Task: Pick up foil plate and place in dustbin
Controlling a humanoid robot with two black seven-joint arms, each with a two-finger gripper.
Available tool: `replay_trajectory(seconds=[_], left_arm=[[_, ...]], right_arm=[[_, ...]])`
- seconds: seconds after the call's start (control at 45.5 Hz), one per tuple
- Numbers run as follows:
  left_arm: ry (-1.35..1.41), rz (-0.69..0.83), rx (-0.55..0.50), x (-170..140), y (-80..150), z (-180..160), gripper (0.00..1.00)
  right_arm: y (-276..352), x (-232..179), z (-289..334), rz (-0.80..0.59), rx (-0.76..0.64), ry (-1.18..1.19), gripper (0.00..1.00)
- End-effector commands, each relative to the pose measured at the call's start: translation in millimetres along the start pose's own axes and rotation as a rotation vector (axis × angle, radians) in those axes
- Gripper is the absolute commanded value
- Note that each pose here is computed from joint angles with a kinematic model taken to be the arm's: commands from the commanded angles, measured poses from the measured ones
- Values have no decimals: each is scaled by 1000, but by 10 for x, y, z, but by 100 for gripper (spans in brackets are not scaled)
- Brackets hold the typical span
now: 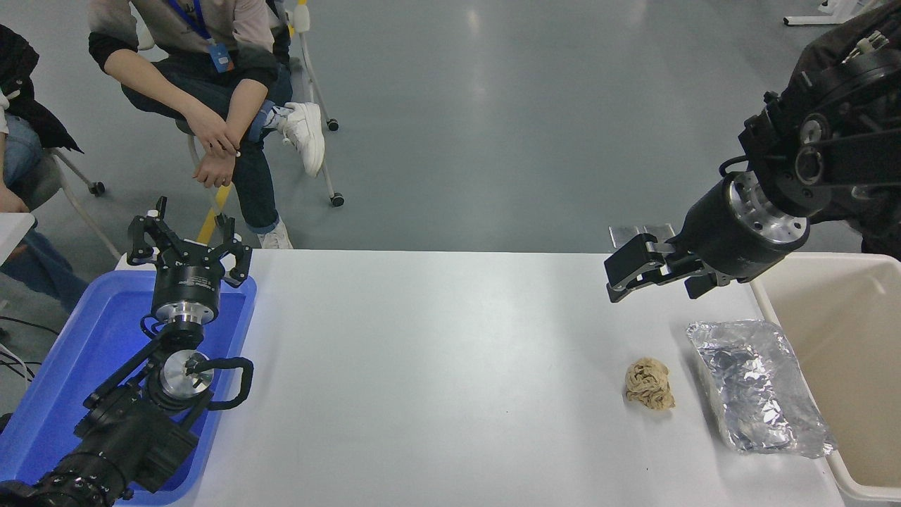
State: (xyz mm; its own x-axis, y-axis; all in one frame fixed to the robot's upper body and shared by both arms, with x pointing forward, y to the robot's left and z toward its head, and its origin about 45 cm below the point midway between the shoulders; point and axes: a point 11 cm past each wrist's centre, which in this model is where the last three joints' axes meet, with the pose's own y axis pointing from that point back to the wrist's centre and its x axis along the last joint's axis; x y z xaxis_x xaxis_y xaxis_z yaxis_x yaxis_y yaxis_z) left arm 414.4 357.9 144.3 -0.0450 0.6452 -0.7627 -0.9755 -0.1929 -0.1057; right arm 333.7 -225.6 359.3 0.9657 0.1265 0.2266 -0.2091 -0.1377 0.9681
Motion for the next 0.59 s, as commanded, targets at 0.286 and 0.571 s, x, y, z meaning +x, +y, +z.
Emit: replay_trajectory(seconds=[0.286, 0.571], left_arm=[[1, 1, 0, 4, 7, -7, 99], [1, 1, 0, 4, 7, -7, 99]], right_arm=[[-92, -19, 13, -15, -7, 7, 100], [-376, -186, 581, -14, -69, -3, 100]])
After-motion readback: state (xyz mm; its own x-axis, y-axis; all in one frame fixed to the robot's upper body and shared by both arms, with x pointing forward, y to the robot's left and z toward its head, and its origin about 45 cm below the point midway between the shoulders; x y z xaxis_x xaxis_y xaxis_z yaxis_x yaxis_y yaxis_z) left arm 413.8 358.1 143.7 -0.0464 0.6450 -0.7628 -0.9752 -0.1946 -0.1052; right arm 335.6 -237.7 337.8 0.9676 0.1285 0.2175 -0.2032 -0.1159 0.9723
